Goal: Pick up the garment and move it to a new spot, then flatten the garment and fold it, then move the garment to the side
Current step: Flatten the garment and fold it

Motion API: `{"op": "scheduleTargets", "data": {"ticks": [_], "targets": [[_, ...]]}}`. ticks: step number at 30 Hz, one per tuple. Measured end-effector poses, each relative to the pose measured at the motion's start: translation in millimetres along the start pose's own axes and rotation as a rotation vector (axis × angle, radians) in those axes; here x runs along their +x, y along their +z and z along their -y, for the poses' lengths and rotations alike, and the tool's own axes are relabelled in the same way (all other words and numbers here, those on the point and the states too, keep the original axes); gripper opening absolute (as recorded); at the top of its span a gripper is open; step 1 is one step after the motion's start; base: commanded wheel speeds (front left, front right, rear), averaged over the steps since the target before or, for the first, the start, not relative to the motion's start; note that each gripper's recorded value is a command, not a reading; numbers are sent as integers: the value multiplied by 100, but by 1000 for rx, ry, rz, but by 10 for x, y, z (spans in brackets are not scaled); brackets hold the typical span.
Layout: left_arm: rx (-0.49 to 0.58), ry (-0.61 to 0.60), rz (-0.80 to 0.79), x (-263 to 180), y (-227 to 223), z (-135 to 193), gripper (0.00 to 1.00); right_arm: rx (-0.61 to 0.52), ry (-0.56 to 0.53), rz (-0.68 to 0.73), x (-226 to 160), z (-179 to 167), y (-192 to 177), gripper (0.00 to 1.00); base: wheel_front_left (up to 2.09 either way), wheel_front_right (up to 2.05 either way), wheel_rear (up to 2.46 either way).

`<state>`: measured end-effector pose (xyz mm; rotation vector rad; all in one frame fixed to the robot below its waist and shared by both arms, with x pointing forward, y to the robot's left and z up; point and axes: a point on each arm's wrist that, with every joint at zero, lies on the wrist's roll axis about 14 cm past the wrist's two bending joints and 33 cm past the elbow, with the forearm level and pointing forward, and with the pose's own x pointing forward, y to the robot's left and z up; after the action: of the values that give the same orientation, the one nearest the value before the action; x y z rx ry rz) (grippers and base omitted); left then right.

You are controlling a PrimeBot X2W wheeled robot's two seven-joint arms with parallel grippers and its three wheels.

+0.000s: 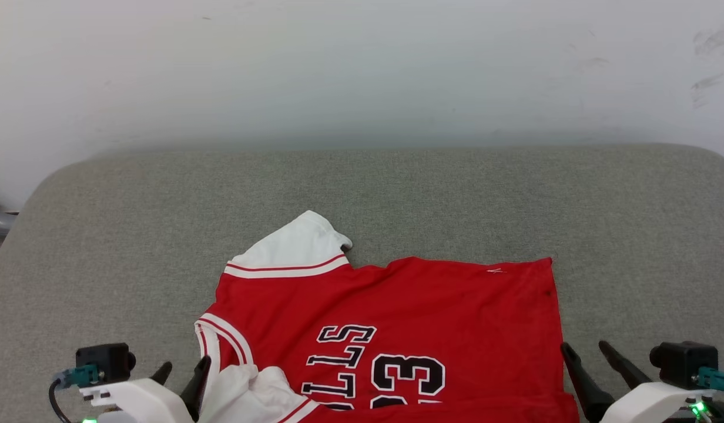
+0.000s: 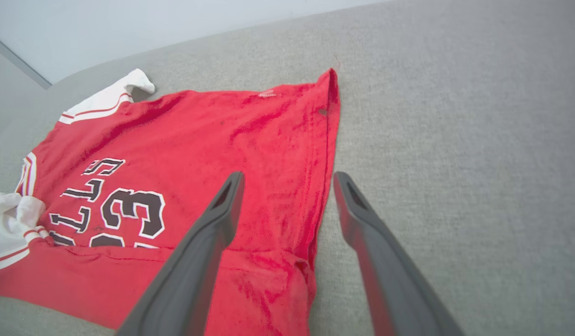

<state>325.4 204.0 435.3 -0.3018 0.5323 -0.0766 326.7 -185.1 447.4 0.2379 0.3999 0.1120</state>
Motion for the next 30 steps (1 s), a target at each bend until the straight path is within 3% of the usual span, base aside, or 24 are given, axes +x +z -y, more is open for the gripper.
{"op": "scheduleTargets", "data": {"ticks": [10,14,21,30], "targets": [[117,-40,338,302,921,322,100,-113,9,322,55,-101,796,100,0,0,0],[150,-88,369,573,1134,480,100,-115,-5,347,148,-81,896,100,0,0,0],[207,-159,266,1235,1302,622,100,-116,-26,348,398,-20,929,100,0,0,0],[227,-252,-106,2019,1044,802,100,-88,-96,323,562,207,767,100,0,0,0]]}}
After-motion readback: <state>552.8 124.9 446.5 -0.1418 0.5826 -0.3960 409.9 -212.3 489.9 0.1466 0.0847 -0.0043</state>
